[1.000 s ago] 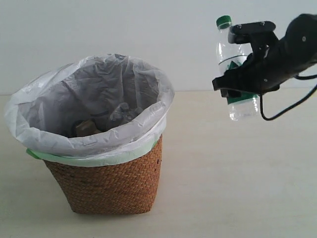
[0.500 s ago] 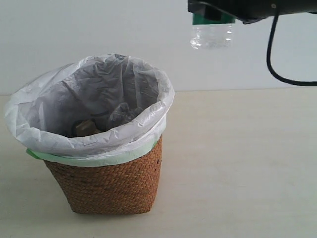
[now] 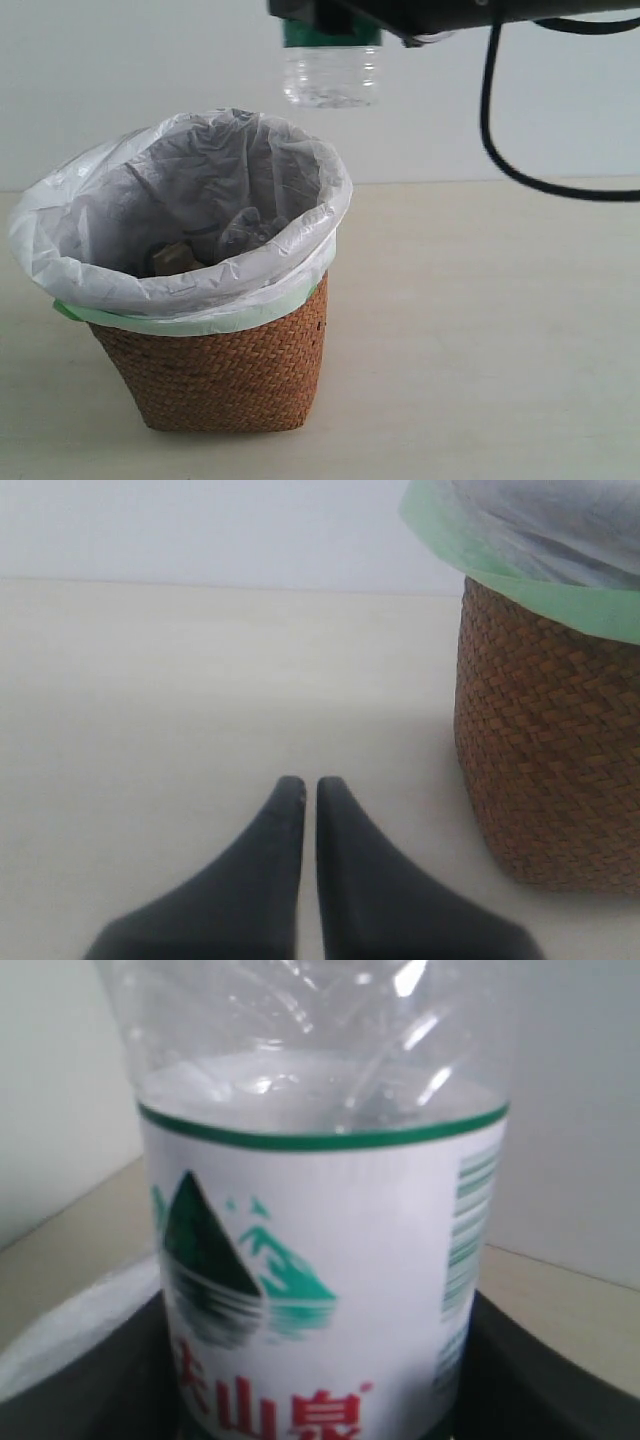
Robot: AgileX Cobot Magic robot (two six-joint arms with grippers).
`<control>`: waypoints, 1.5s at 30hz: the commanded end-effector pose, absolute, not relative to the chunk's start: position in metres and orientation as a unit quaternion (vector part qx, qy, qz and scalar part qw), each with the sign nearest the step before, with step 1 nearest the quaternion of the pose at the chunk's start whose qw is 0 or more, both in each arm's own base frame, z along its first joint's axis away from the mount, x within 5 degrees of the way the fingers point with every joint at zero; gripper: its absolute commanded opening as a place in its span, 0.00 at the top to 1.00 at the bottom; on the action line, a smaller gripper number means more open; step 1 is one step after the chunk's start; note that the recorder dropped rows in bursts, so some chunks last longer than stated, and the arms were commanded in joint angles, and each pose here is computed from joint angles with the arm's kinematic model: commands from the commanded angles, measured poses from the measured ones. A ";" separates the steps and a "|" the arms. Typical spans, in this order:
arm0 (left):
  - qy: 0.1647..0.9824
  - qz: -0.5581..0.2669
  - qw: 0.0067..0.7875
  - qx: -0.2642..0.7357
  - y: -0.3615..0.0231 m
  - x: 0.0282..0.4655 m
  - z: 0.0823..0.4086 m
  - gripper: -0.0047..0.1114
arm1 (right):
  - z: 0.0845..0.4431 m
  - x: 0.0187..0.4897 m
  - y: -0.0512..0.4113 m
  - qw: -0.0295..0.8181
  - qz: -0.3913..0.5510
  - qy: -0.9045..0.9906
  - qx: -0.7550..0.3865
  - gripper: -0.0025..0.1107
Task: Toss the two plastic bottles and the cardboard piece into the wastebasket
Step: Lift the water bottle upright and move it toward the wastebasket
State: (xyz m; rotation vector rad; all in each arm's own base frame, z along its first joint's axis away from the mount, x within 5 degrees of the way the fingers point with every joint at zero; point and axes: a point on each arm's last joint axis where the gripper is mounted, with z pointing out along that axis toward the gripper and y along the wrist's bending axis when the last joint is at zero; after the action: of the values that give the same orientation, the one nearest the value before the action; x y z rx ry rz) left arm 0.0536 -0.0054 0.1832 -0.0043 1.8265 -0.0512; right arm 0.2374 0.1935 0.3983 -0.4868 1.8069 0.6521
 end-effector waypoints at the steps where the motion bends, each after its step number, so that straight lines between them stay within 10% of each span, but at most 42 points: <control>1: 0.792 -0.019 0.610 0.000 -0.005 0.054 0.182 0.93 | 0.392 0.267 0.136 0.535 0.183 0.812 -0.146 0.98; 15: 0.792 -0.019 0.610 0.000 -0.005 0.054 0.182 0.93 | 0.343 0.287 0.027 0.337 0.049 0.932 0.122 0.98; 25: 0.792 -0.019 0.610 0.000 -0.005 0.054 0.182 0.93 | 0.394 0.268 0.163 0.409 0.487 0.759 -0.140 0.98; 29: 0.792 -0.019 0.610 0.000 -0.005 0.054 0.182 0.93 | 0.405 0.264 0.170 0.413 0.520 0.733 -0.145 0.98; 45: 0.792 -0.019 0.610 0.000 -0.005 0.054 0.182 0.93 | 0.356 0.294 0.072 0.418 -0.071 0.904 0.044 0.98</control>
State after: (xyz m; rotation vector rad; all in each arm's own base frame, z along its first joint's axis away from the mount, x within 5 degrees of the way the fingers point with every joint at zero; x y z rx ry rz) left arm 0.0536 -0.0054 0.1832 -0.0043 1.8265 -0.0512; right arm 0.2924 0.0974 0.3515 -0.0092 2.3072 0.1308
